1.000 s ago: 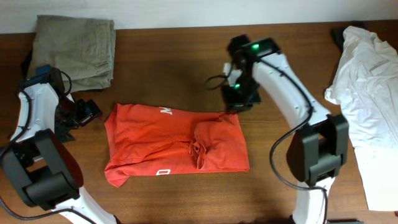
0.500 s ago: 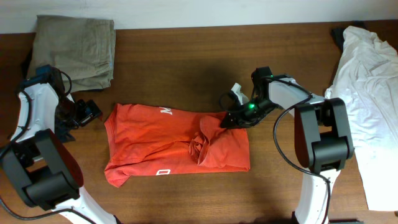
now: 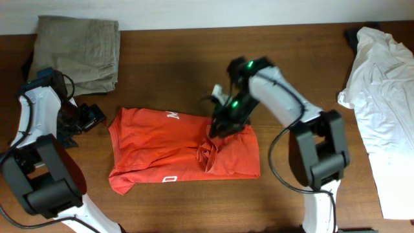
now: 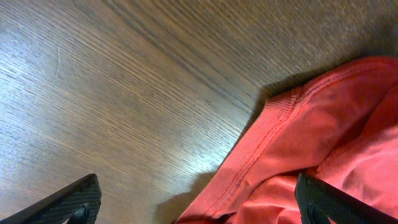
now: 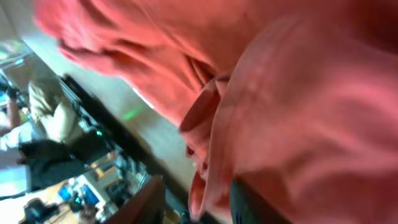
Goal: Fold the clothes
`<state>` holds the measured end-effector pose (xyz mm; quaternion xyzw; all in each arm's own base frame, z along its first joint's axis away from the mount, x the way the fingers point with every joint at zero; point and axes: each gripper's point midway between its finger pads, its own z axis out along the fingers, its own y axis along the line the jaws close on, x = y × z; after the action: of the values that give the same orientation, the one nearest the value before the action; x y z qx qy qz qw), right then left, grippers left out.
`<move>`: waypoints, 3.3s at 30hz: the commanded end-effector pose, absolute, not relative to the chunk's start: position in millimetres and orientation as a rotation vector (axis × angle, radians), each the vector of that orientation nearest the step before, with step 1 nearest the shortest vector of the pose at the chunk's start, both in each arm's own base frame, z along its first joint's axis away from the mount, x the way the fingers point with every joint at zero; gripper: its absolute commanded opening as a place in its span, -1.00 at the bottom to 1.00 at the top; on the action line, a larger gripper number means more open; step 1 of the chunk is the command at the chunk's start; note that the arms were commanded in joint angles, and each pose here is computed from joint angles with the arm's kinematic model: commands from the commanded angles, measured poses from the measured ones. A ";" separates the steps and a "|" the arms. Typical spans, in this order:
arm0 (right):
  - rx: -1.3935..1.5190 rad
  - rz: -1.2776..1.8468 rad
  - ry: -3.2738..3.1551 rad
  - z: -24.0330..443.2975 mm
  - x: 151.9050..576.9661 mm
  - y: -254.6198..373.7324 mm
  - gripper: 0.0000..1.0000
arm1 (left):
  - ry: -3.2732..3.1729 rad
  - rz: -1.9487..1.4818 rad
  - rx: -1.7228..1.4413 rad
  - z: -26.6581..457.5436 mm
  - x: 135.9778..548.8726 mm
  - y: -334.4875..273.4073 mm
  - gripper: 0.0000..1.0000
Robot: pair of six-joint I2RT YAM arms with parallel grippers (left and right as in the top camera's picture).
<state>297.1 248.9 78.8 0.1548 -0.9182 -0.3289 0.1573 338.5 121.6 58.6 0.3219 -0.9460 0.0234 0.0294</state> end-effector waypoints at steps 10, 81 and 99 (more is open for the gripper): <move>0.428 -0.968 -2.651 102.0 292.9 259.6 -0.17 | -2.937 0.061 1.008 64.7 340.8 124.8 0.98; -0.344 -0.640 -3.112 146.4 391.0 -34.6 0.97 | -2.863 0.213 0.725 121.1 359.7 70.4 -0.99; -0.344 -0.639 -3.113 146.4 391.0 -34.7 0.97 | -2.962 -0.034 -0.185 122.7 337.6 -139.9 -0.96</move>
<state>388.5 -32.1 137.8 -0.1078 -0.9724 -0.2065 -0.0135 341.8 -151.0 114.9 -0.0532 -0.9928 0.0437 0.0978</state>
